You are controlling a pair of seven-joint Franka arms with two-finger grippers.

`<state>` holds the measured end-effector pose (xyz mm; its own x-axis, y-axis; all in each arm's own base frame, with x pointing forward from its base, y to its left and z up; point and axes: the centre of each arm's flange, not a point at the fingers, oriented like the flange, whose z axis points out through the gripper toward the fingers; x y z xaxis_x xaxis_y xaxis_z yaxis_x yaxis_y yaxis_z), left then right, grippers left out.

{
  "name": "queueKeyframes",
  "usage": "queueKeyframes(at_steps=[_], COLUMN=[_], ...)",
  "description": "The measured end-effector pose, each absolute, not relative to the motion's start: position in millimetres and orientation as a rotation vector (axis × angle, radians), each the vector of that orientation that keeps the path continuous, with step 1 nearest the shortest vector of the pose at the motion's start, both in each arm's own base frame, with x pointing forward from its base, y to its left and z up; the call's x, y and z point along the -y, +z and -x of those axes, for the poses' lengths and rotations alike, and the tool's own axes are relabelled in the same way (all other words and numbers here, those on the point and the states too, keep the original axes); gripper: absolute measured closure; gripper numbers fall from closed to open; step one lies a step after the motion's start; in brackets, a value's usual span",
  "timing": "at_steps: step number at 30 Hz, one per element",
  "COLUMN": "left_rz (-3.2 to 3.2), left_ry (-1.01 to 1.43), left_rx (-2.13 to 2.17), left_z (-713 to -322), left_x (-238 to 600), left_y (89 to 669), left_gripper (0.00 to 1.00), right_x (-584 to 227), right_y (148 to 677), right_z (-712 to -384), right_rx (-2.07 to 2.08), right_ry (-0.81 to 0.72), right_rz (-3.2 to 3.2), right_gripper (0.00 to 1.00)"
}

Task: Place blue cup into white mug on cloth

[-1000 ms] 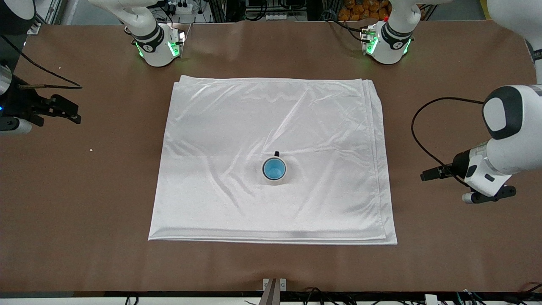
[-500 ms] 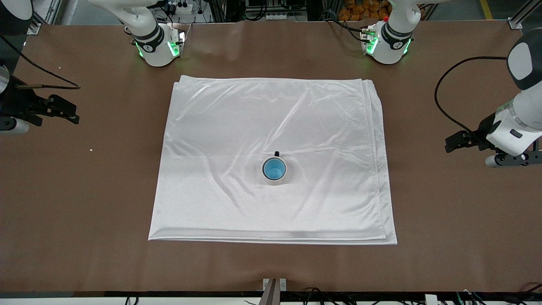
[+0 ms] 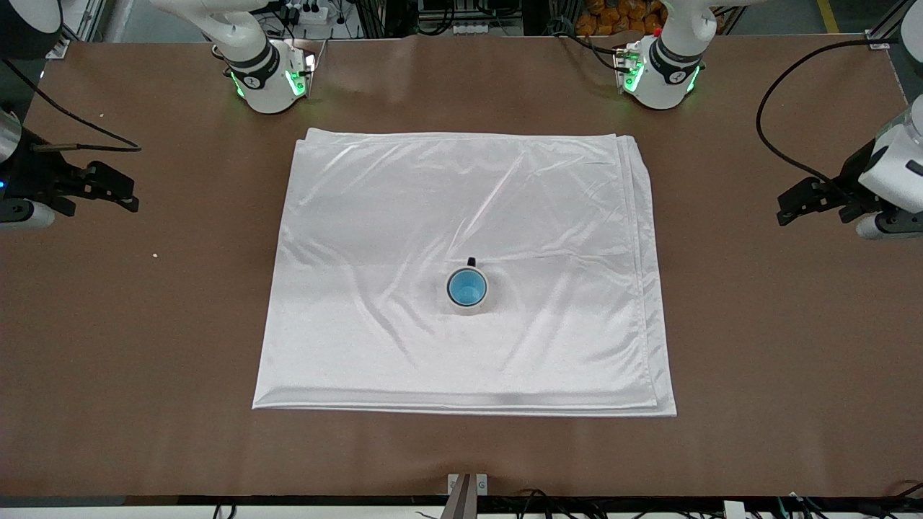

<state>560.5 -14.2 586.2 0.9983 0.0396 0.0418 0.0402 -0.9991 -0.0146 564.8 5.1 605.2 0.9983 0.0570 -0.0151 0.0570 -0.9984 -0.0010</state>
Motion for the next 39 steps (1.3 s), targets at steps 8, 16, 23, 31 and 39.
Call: queueKeyframes(at_steps=[8, 16, 23, 31, 39], left_rz=[3.124, 3.123, 3.13, 3.137, 3.137], left_ry=[-0.053, -0.023, -0.021, 0.002, 0.013], left_rx=[0.058, 0.051, 0.018, -0.002, 0.003], left_z=[-541, -535, -533, -530, -528], left_x=[16, 18, 30, 38, 36], left_y=[608, 617, 621, 625, 630], left_gripper=[0.0, 0.0, 0.0, 0.0, 0.0], right_x=[-5, -3, -4, -3, -2], right_y=[605, 605, 605, 605, 605], right_z=[-565, -565, -565, -565, -565], right_rx=[0.09, 0.086, 0.09, 0.087, 0.085], right_ry=[0.023, 0.023, 0.023, 0.023, 0.023], right_rz=[3.141, 3.142, 3.142, 3.142, 3.142], right_gripper=[0.0, 0.0, 0.0, 0.0, 0.0])
